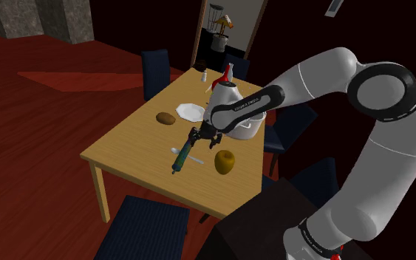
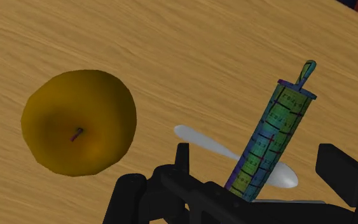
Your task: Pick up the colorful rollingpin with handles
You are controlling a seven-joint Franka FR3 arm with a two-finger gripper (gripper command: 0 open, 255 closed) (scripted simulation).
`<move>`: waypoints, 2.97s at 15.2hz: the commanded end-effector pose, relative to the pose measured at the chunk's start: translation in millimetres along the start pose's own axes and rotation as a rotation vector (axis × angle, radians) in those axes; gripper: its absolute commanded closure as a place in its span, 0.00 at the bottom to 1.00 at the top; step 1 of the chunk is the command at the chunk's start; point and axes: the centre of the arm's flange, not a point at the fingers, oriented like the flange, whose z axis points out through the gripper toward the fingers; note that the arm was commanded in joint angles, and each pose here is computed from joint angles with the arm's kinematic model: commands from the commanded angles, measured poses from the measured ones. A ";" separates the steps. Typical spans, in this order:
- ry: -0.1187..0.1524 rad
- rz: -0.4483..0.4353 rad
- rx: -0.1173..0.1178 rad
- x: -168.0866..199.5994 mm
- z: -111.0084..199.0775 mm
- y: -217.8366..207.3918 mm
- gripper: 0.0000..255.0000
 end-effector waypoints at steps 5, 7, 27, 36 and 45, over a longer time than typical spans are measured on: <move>0.014 0.119 0.019 41.4 59.6 -30.9 0.00; 0.019 0.158 0.025 56.6 78.3 -39.6 0.00; 0.024 0.199 0.032 73.0 137.6 -45.1 1.00; 0.024 0.199 0.032 73.2 101.0 -48.0 1.00; 0.024 0.199 0.032 73.4 58.1 -51.3 1.00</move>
